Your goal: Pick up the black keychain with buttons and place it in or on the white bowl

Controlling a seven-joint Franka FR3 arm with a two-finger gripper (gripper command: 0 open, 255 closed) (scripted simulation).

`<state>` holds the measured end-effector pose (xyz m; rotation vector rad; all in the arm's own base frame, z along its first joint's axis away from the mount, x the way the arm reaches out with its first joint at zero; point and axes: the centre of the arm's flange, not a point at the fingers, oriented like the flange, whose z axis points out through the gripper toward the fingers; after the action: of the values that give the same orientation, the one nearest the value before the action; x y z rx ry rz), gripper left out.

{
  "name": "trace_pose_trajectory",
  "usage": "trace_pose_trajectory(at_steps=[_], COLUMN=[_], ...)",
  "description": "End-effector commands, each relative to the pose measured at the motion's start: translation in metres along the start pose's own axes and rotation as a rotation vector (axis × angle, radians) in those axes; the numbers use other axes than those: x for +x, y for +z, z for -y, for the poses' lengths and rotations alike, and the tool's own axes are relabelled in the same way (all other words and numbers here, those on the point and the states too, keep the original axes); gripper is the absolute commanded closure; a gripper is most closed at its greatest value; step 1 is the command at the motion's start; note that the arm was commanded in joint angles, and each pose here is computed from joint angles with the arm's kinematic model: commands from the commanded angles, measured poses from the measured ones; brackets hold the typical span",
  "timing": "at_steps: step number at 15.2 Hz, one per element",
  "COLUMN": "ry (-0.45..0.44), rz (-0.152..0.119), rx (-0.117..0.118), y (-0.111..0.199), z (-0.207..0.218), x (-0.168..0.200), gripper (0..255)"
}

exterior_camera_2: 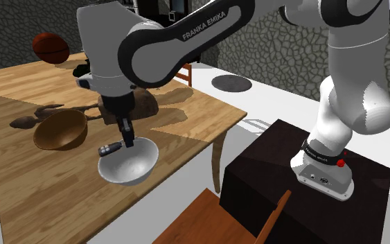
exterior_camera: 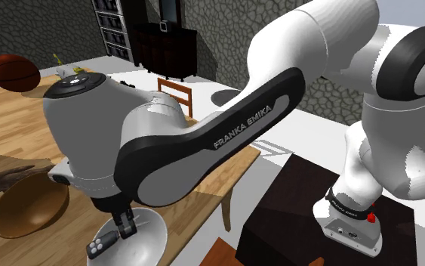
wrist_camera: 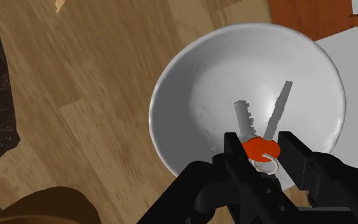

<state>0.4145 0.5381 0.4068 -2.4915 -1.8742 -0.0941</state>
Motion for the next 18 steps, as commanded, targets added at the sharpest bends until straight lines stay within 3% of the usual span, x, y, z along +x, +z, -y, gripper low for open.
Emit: trace_pose_trajectory(at_steps=[1,8,15,16,18], ry=[0.0,0.0,0.0,0.0,0.0], rz=[0.0,0.0,0.0,0.0,0.0], rx=[0.0,0.0,0.0,0.0,0.0], y=[0.01,0.048,0.048,0.048,0.048], z=[0.0,0.001,0.001,0.001,0.001], x=[0.0,-0.003,-0.003,-0.003,-0.003], gripper=[255,255,255,0,0])
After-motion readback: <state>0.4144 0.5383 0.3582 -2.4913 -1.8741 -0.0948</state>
